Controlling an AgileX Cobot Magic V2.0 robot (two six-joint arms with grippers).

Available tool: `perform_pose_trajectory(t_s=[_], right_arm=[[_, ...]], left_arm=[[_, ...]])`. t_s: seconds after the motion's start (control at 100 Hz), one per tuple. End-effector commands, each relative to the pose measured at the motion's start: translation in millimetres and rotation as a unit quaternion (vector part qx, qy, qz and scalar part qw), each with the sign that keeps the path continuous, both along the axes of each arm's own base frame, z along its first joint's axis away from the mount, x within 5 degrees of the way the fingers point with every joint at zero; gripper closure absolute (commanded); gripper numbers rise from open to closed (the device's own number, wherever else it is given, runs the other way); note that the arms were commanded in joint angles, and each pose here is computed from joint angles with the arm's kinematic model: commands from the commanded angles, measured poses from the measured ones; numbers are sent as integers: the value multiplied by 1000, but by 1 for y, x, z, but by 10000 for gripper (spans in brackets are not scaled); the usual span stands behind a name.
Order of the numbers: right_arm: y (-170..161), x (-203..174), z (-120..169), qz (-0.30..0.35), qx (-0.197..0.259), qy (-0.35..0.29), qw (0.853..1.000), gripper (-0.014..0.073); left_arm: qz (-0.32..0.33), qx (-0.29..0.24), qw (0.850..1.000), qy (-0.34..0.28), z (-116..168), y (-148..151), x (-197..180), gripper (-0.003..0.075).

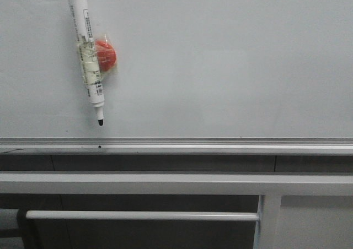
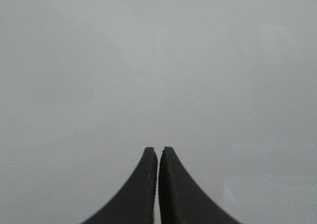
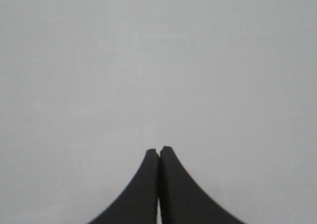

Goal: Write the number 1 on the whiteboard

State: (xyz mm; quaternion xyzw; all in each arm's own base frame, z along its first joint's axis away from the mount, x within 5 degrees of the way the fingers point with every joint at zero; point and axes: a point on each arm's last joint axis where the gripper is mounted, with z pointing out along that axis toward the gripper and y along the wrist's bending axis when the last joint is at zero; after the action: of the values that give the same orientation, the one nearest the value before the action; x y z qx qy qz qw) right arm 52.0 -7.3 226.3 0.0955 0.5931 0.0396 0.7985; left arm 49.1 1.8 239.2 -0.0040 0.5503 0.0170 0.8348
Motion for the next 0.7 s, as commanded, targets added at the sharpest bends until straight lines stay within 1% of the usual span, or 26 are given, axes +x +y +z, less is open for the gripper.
perform_pose_trajectory(t_s=[0.0,0.08,0.16,0.25,0.34,0.39,0.42,0.44,0.49,0.53,0.59,0.6,0.61,0.65,0.69], right_arm=[[-4,-7,9,-21,-2,-95,995,659],[-5,-11,17,-31,-4,-141,989,659],[-6,-14,21,-37,-5,-168,985,659],[-6,-15,22,-39,-6,-177,983,659],[-6,-15,21,-38,-5,-172,984,659],[-6,-14,20,-36,-3,-166,985,659],[-4,-12,19,-25,1,-150,988,659],[-3,-11,20,-13,15,-140,990,659],[-1,-9,21,0,23,-109,994,659],[0,-9,27,7,22,-84,996,659],[3,-9,32,22,22,-17,999,658],[3,-10,36,23,22,-14,999,658],[4,-9,35,26,23,3,999,658],[6,-10,40,34,23,39,998,658],[7,-11,47,37,17,60,997,658]], left_arm=[[0,-5,999,-53,7,0,-6,741],[0,-4,998,-58,8,0,-6,741],[0,-6,998,-63,8,0,-7,741],[0,-10,998,-64,9,1,-7,741],[0,-10,998,-64,9,1,-7,741],[-1,-26,998,-65,8,2,-7,741],[-7,-61,996,-62,8,4,-6,741],[-8,-81,995,-57,8,5,-6,741],[-11,-100,994,-36,7,6,-4,741],[-13,-95,995,-23,10,5,-3,741],[-13,-66,998,3,16,2,-1,741],[-13,-63,998,2,19,2,-2,741],[-13,-57,998,9,20,2,-1,741],[-13,-46,999,20,28,1,-2,741],[-14,-43,999,26,38,0,-2,741]])
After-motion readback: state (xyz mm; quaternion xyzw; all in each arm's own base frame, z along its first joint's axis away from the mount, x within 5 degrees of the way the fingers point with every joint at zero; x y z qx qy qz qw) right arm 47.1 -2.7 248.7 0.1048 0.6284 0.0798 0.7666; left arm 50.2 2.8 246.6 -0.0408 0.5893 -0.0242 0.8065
